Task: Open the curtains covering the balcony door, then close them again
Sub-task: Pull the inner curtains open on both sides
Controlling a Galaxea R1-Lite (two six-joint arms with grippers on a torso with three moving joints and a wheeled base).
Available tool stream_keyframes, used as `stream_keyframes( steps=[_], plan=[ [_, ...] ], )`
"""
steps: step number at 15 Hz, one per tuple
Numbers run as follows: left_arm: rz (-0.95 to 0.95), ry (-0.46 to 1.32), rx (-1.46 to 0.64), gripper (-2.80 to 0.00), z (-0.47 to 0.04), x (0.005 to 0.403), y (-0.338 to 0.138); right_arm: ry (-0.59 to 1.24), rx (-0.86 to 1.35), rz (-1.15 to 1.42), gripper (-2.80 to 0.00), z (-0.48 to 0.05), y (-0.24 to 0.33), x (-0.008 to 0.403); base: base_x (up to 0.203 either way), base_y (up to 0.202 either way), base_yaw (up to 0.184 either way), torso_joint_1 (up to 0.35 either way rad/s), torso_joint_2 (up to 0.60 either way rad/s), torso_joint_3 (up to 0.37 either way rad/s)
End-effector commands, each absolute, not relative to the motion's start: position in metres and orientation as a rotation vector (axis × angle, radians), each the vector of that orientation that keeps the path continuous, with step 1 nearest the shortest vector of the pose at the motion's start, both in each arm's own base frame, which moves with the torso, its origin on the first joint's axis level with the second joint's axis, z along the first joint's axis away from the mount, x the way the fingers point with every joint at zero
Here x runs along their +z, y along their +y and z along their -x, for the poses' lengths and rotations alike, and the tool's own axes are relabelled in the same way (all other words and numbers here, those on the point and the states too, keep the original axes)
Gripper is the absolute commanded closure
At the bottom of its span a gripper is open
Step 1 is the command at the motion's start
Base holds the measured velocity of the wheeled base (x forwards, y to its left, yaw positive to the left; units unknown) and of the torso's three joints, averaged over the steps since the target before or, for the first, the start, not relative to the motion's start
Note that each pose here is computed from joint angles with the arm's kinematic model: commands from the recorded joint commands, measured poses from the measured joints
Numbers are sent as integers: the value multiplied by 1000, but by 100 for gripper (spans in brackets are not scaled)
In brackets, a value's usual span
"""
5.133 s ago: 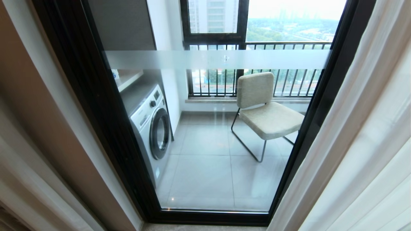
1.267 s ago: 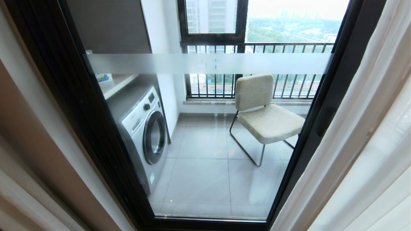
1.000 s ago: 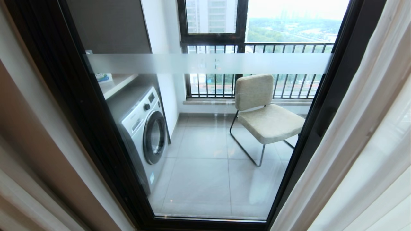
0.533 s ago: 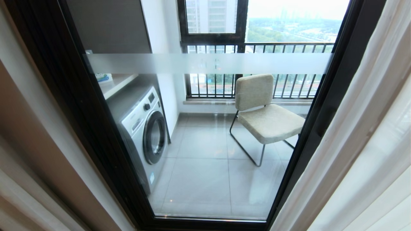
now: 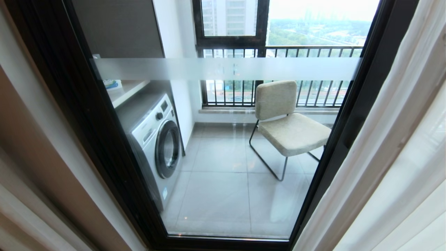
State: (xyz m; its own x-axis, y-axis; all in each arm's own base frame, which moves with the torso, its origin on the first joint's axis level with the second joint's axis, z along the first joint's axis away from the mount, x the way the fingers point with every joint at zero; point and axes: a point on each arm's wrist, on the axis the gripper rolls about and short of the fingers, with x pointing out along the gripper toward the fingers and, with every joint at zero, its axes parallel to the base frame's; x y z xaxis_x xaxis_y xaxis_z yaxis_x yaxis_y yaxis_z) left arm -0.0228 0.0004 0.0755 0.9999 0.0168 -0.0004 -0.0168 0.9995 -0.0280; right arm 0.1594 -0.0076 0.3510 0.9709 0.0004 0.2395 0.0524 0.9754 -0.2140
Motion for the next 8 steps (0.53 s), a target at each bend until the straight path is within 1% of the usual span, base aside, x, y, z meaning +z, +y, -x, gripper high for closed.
stream_keyframes(
  steps=[1,8],
  plan=[
    [29,-2,17,0,23,76,0,-221,-34,216,-280,-187,-11,349,0,0,0,0,0,0],
    [29,0,18,0,23,75,0,-220,-23,142,-280,-209,-13,343,0,0,0,0,0,0]
  ],
)
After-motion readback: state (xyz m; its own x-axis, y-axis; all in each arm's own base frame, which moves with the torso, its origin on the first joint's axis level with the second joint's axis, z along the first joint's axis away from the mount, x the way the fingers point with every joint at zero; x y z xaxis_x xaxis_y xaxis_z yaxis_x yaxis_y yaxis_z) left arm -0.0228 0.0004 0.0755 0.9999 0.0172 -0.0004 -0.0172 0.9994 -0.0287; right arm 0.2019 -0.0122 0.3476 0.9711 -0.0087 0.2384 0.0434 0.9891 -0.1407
